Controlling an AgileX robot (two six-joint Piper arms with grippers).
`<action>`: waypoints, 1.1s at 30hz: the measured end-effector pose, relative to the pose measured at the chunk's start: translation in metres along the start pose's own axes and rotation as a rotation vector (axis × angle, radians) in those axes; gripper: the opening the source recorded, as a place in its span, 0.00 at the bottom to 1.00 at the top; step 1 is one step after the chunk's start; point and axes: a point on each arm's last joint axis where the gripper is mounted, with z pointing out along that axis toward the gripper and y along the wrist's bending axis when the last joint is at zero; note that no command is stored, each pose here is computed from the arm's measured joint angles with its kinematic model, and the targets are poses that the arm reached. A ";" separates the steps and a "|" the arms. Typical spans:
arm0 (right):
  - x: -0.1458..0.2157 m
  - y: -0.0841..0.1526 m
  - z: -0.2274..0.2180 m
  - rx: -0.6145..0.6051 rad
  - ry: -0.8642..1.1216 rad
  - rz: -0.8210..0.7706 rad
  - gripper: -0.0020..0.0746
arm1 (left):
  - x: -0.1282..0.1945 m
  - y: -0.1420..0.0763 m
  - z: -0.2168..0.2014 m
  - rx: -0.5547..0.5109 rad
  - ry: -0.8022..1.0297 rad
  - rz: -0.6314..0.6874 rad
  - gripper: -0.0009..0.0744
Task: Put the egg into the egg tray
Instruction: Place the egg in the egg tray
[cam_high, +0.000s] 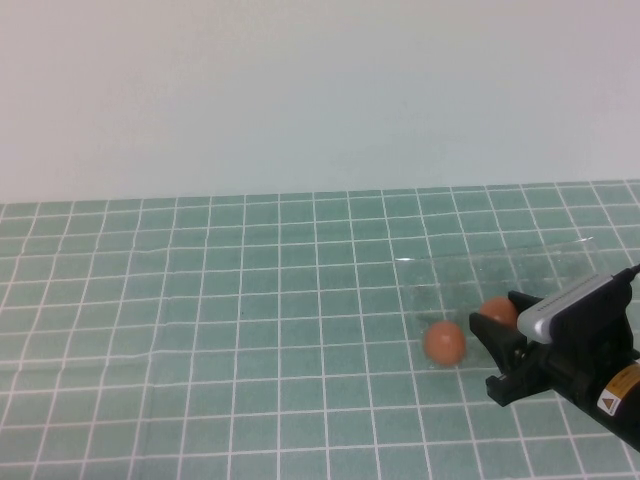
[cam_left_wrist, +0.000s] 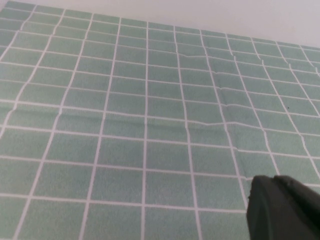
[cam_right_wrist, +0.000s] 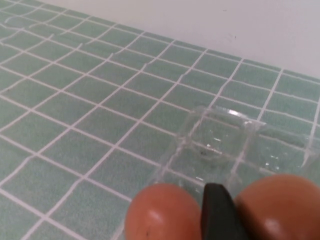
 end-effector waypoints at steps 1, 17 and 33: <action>0.000 0.000 0.000 0.000 0.002 0.000 0.51 | 0.000 0.000 0.000 0.000 0.000 0.000 0.01; 0.003 -0.002 0.013 0.000 0.034 0.002 0.51 | 0.000 0.000 0.000 0.000 0.000 0.000 0.01; 0.007 -0.004 0.013 0.024 0.072 0.023 0.51 | 0.000 0.000 0.000 0.000 0.000 0.000 0.01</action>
